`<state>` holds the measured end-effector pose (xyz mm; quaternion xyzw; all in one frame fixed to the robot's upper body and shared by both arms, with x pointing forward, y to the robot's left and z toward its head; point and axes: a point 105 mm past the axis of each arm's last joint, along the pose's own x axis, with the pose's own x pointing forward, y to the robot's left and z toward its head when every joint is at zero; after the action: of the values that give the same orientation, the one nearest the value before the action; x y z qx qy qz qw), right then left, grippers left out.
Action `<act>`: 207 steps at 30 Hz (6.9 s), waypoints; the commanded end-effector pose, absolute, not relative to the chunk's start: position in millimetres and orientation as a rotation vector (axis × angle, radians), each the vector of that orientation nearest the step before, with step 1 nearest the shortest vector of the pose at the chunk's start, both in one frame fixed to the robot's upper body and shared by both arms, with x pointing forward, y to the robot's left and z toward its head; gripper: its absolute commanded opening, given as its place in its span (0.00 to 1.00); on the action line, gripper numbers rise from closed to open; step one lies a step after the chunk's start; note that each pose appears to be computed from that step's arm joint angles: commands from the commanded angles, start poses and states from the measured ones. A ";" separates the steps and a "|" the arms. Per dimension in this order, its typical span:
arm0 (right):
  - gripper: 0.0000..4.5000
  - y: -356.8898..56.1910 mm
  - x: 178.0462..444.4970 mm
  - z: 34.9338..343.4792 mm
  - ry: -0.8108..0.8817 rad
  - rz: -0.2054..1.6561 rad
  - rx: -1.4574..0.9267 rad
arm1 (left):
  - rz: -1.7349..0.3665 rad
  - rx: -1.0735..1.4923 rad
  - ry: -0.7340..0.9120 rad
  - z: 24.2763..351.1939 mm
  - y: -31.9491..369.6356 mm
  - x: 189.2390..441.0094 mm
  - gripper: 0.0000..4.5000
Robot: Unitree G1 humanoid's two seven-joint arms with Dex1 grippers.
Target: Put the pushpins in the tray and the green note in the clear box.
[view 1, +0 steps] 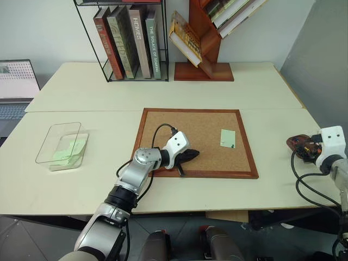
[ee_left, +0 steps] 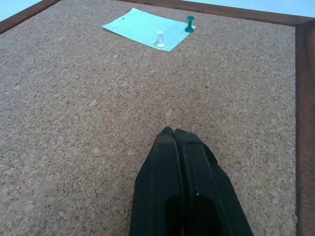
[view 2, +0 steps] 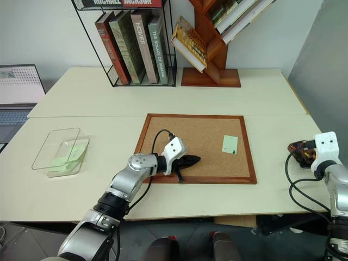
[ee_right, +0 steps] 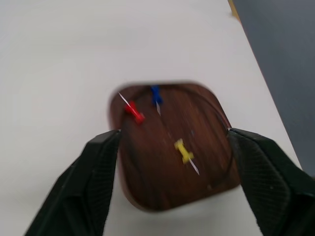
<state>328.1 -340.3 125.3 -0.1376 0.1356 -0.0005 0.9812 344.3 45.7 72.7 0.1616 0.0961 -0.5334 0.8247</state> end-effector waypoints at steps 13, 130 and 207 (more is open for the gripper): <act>0.85 -191.8 332.9 117.5 0.136 0.580 -0.252 | -1.135 0.371 0.273 55.4 47.7 343.6 0.00; 0.61 -148.7 364.8 105.7 0.078 0.602 -0.258 | -1.139 0.391 0.286 49.2 49.3 342.3 0.00; 0.00 -105.0 316.5 179.6 -0.045 0.930 -0.400 | -1.243 0.662 -0.243 143.9 18.5 377.4 0.80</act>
<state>318.7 -105.4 160.2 -0.1905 0.0068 0.4457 0.8747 372.8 23.0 128.9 0.3065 -0.0834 -0.5773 0.7522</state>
